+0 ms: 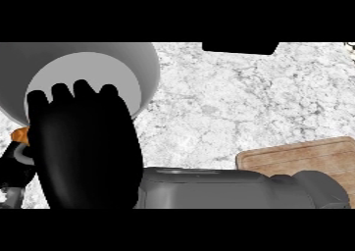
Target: Pick the croissant from the cutting board and place it in the pot
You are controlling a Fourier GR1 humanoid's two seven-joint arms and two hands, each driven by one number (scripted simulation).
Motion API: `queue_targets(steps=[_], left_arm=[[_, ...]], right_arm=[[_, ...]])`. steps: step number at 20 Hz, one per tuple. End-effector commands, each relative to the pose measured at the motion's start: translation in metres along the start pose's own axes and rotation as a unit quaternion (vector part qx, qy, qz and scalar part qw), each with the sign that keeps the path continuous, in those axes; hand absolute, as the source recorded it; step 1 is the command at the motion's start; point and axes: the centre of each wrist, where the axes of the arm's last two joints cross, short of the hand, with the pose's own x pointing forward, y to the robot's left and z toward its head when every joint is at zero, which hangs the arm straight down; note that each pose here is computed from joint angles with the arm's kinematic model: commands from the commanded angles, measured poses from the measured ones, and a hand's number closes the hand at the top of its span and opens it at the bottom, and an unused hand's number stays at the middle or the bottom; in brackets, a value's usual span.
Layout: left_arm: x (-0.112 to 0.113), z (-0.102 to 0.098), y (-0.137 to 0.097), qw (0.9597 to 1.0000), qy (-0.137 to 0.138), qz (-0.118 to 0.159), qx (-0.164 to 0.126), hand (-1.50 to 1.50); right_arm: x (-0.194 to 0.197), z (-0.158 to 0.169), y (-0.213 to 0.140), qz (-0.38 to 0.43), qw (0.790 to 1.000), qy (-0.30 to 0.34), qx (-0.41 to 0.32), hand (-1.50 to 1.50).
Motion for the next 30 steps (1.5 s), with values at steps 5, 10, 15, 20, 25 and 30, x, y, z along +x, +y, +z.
queue_targets(steps=[5,10,15,20,25,30], left_arm=[[-0.021,0.0,0.009,0.9973,0.047,-0.045,0.033,0.0],[-0.024,0.009,0.012,0.9969,0.047,-0.046,0.042,0.0],[-0.016,0.005,0.017,0.9966,0.05,-0.047,0.046,0.0],[-0.007,-0.01,0.008,0.9972,0.044,-0.041,0.045,0.0],[-0.021,-0.004,0.005,0.9976,0.036,-0.045,0.038,0.0],[-0.011,-0.005,-0.001,0.9984,0.025,-0.042,0.028,0.0]], right_arm=[[0.02,-0.019,-0.01,-0.091,0.99,0.065,-0.087,1.5],[0.015,-0.037,-0.005,-0.106,0.986,0.073,-0.11,1.5],[0.007,-0.066,-0.004,-0.112,0.983,0.084,-0.116,1.5],[-0.001,-0.097,-0.002,-0.1,0.984,0.081,-0.125,1.5],[-0.03,-0.107,0.022,-0.084,0.986,0.088,-0.11,1.5],[-0.053,-0.129,0.026,-0.032,0.991,0.099,-0.09,1.5]])
